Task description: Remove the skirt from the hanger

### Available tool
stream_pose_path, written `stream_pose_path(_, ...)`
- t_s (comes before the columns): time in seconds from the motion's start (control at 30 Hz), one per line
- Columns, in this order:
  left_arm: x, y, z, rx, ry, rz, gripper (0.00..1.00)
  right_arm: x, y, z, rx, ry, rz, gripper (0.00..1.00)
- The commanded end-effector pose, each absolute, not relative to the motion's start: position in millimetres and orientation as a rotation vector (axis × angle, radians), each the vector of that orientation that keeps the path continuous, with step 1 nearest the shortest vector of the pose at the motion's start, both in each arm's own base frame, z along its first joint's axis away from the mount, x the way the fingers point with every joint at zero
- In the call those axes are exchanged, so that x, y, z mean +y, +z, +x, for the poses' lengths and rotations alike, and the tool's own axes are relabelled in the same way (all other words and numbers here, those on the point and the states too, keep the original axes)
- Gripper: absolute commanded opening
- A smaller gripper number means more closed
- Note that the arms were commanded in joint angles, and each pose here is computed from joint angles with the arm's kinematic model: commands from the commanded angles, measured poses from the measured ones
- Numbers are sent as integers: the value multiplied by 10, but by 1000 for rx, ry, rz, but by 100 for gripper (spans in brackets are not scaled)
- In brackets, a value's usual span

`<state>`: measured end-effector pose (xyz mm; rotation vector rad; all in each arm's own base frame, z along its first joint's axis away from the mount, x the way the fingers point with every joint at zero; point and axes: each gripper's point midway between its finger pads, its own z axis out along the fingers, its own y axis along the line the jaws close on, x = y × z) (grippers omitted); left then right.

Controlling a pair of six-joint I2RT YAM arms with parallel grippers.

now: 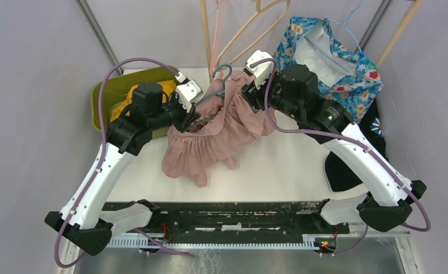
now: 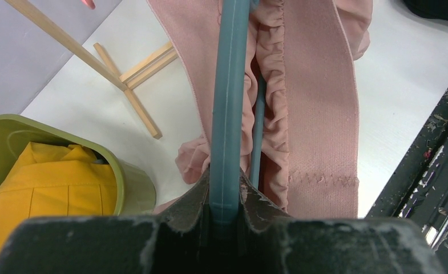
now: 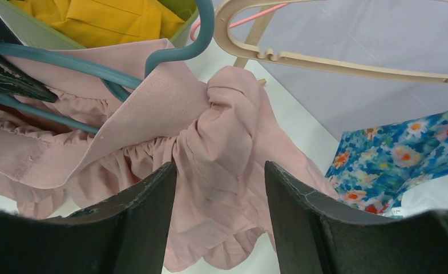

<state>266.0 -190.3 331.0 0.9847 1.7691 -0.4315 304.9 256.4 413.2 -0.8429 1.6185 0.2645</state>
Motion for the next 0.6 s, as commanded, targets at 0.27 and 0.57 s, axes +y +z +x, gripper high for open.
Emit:
stream_pose_path(0.27, -1996, 3887, 2426, 1519, -498, 1035, 3, 2696, 3996, 3149, 1629, 293, -826, 58)
stream_pose_path(0.57, -1966, 3620, 2463, 1578, -478, 1044, 3, 2458, 4168, 3261, 1618, 163, -729, 1)
